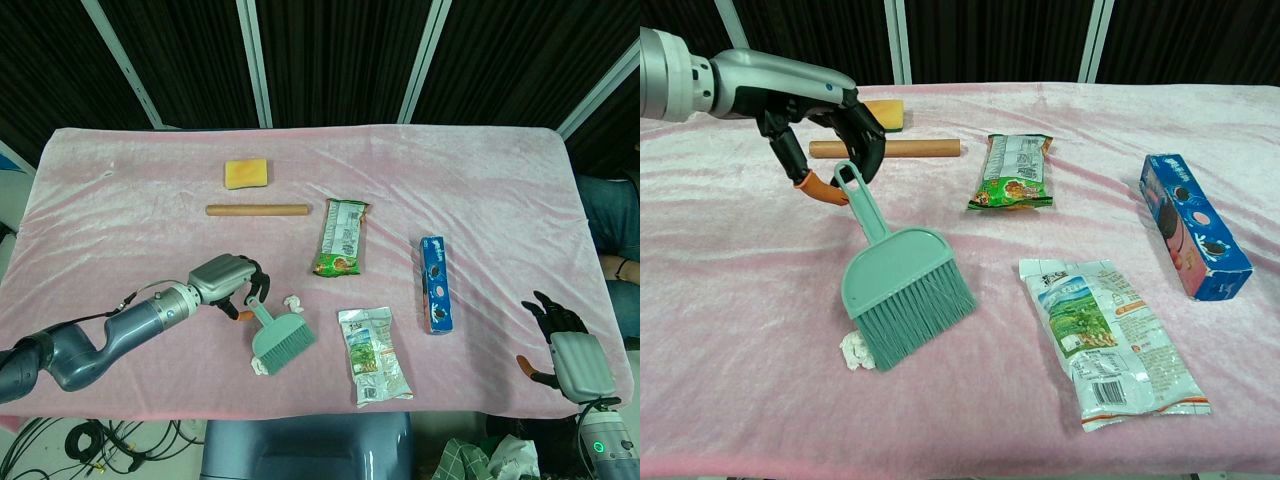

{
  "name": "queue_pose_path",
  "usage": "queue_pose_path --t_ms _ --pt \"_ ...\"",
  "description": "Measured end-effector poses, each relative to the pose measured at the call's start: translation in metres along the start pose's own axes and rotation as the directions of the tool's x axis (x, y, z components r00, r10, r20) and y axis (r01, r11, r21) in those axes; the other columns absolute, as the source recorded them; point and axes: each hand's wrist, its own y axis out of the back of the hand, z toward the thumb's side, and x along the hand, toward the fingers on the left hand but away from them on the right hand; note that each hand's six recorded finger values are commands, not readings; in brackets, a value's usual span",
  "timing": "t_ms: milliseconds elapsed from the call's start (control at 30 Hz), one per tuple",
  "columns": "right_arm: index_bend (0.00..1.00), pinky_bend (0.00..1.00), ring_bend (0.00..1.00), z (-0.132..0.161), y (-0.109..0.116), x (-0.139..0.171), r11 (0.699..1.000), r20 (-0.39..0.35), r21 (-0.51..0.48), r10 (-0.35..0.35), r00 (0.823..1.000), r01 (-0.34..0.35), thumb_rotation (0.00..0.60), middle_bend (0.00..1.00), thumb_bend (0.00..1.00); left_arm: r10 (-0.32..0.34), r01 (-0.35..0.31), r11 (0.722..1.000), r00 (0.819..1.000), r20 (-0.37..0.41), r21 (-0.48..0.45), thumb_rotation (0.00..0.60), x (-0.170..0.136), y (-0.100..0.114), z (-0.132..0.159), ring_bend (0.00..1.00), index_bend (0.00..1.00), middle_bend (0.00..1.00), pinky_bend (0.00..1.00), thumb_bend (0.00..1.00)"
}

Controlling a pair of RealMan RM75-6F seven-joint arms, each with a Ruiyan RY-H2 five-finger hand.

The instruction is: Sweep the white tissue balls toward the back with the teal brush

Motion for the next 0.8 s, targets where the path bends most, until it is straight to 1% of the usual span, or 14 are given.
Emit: queue_pose_path --t_ms 167,267,433,533,633,800 --pt "0.17 0.16 0.11 0.000 -0.001 0.000 1.000 -0.001 0.002 0.001 1.000 -0.001 0.600 0.05 0.20 0.058 -0.059 0.998 0.997 -0.045 -0.020 0.600 -0.006 0.018 -0.017 0.25 0.63 0.64 0.24 0.35" --pt "0.17 0.16 0.11 0.000 -0.001 0.000 1.000 0.000 0.002 0.001 1.000 -0.001 0.600 0.05 0.20 0.100 -0.102 0.995 0.992 -0.074 -0.025 0.600 -0.007 0.029 -0.028 0.25 0.63 0.64 0.24 0.35" --pt "0.17 0.16 0.11 0.000 -0.001 0.000 1.000 0.003 0.002 0.003 1.000 -0.003 0.600 0.05 0.20 0.189 -0.193 0.981 0.975 -0.113 -0.024 0.600 -0.009 0.052 -0.044 0.25 0.63 0.64 0.24 0.35" --pt "0.17 0.16 0.11 0.000 -0.001 0.000 1.000 0.003 0.002 0.005 1.000 -0.005 0.600 0.05 0.20 0.214 -0.218 0.976 0.971 -0.105 -0.027 0.600 -0.011 0.055 -0.042 0.25 0.63 0.64 0.24 0.35" --pt "0.17 0.16 0.11 0.000 -0.001 0.000 1.000 0.003 0.002 0.004 1.000 -0.004 0.600 0.05 0.20 0.234 -0.238 0.970 0.969 -0.079 -0.047 0.600 -0.012 0.055 -0.033 0.25 0.63 0.64 0.24 0.35" --pt "0.17 0.16 0.11 0.000 -0.001 0.000 1.000 0.004 0.002 0.004 1.000 -0.004 0.600 0.05 0.20 0.262 -0.262 0.958 0.965 -0.015 -0.113 0.600 -0.015 0.055 -0.014 0.26 0.64 0.64 0.25 0.35"
